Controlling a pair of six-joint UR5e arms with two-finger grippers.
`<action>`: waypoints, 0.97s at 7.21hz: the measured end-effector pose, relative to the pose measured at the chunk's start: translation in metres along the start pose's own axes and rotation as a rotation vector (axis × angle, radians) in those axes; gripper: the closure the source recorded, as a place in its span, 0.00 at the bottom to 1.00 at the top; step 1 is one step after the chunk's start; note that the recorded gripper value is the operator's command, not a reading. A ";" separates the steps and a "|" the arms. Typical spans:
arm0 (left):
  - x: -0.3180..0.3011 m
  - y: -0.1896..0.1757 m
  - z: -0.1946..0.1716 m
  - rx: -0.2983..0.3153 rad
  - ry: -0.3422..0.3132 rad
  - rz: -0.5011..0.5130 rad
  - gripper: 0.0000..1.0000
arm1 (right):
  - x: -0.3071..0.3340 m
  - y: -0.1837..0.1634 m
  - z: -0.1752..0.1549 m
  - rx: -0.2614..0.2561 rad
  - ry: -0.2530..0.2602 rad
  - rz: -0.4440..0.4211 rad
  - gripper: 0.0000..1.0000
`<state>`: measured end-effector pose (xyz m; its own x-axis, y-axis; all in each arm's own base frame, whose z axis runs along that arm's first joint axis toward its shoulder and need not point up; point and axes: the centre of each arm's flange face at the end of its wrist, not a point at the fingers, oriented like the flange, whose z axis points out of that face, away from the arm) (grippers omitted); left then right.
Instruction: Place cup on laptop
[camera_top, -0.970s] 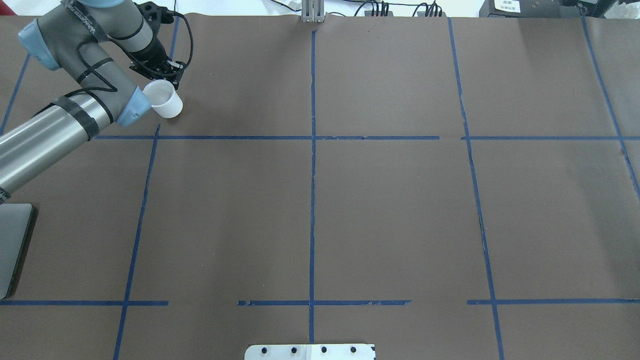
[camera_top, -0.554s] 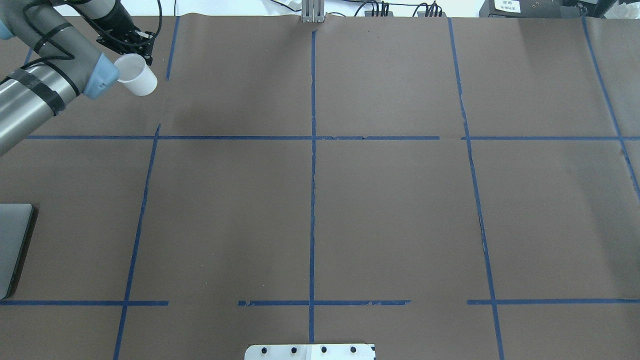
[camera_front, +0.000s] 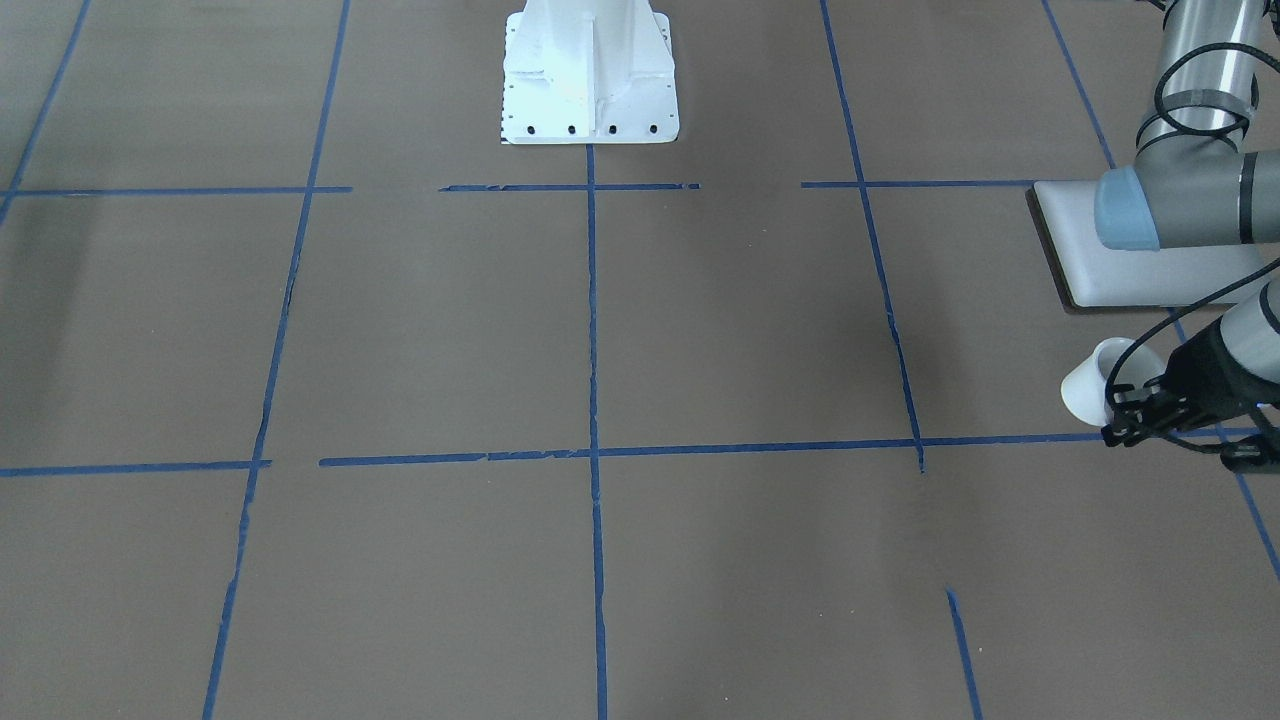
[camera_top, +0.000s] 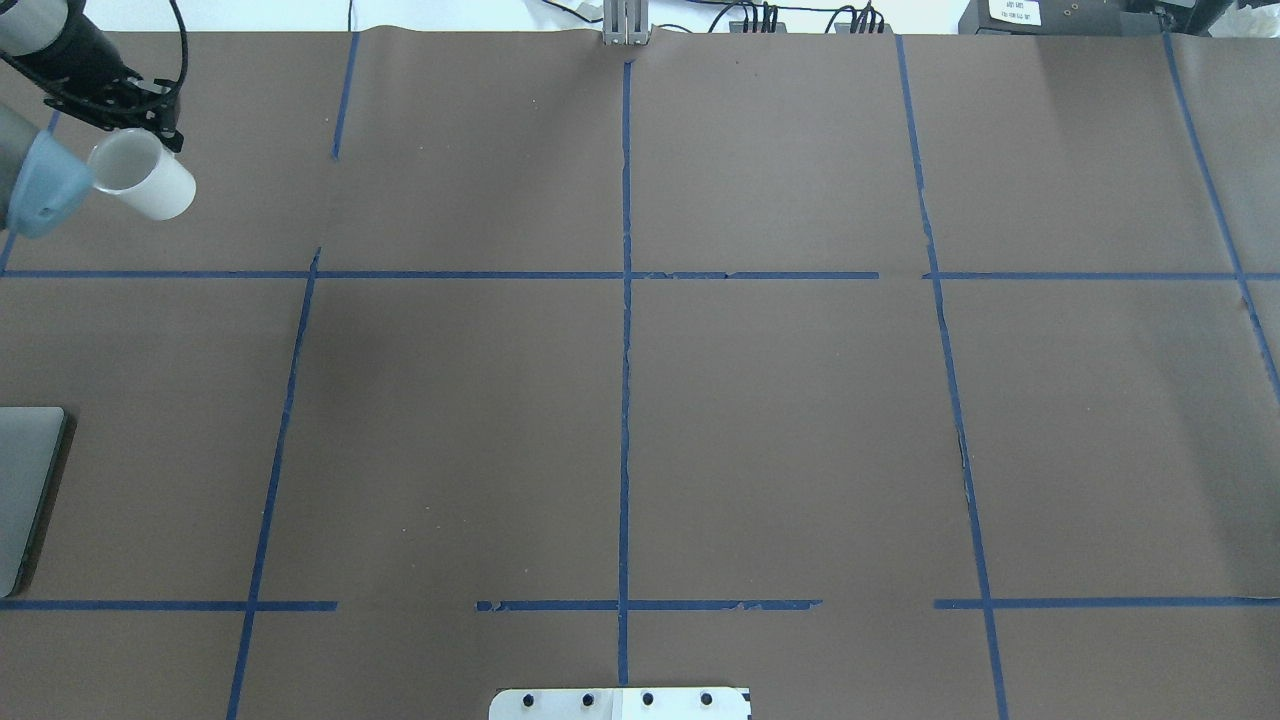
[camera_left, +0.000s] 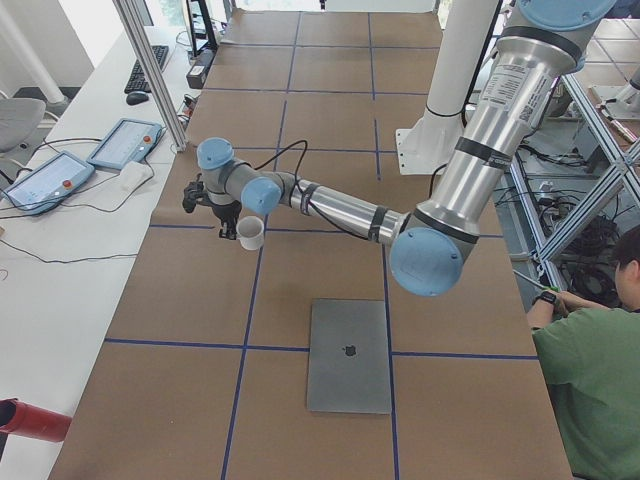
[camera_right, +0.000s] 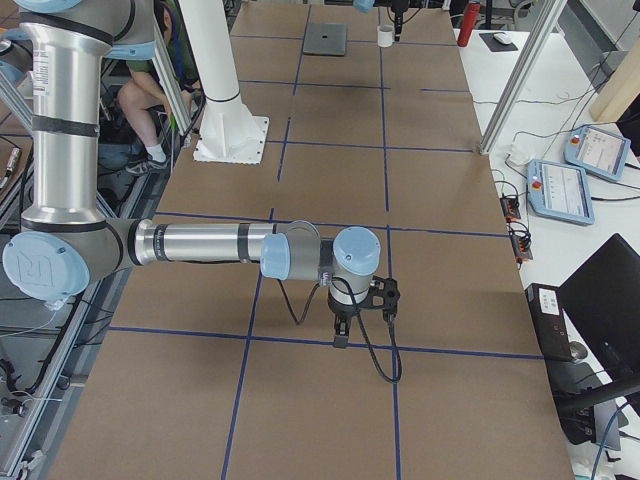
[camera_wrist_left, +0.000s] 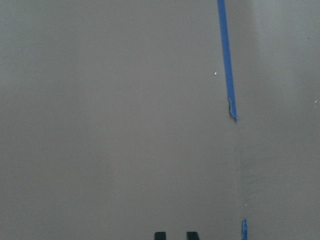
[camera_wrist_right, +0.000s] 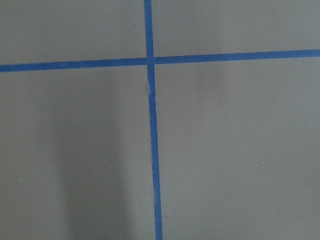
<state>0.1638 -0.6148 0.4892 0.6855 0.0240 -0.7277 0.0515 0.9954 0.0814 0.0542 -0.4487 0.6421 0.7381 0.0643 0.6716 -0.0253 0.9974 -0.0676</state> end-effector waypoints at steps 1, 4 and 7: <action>-0.041 0.049 0.006 -0.010 -0.010 -0.015 1.00 | 0.000 0.000 0.000 0.000 0.000 0.000 0.00; -0.149 0.177 0.031 -0.006 -0.011 -0.031 1.00 | 0.000 0.000 0.000 0.000 0.000 0.000 0.00; -0.223 0.252 0.058 0.037 0.014 -0.092 1.00 | 0.000 0.000 0.000 0.000 0.000 0.000 0.00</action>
<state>0.0660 -0.3748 0.7114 0.6663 -0.0657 -0.7428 0.1404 0.9893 0.0384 0.0542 -0.4487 0.6421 0.7381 0.0643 0.6716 -0.0253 0.9974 -0.0677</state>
